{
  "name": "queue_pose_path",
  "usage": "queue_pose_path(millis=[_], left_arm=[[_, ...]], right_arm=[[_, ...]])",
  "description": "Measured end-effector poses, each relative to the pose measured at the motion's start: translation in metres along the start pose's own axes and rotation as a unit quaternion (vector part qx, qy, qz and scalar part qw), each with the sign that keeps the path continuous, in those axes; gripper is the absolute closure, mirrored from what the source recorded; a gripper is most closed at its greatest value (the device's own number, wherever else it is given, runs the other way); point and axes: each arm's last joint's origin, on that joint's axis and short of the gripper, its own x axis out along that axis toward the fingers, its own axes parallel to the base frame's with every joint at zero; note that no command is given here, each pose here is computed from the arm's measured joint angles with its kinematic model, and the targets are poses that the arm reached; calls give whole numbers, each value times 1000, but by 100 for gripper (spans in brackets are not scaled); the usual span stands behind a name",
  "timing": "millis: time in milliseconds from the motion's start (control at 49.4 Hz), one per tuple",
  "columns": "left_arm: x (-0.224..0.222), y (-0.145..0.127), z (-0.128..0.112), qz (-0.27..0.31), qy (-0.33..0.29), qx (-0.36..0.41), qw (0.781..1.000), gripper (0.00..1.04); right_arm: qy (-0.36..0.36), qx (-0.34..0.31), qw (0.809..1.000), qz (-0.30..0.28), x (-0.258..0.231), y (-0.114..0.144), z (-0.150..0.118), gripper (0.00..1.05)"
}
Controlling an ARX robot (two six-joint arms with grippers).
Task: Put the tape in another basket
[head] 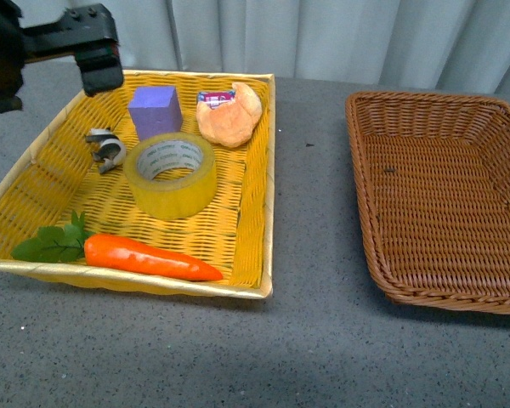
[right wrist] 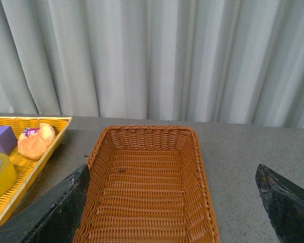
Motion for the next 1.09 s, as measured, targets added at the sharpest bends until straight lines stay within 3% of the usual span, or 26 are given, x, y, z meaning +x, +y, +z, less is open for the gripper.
queue_pose_path(millis=[182, 324, 972, 1093], left_arm=[[44, -10, -3, 41, 65, 26, 997, 6], [59, -15, -6, 35, 98, 33, 994, 6], [89, -29, -24, 42, 153, 41, 987, 6], [92, -30, -23, 46, 154, 34, 986, 27]], right_arm=[[0, 0, 1000, 0, 0, 0, 0, 9], [0, 0, 1000, 0, 0, 0, 0, 9], [0, 0, 1000, 0, 0, 0, 0, 9], [0, 0, 1000, 0, 0, 0, 0, 9]])
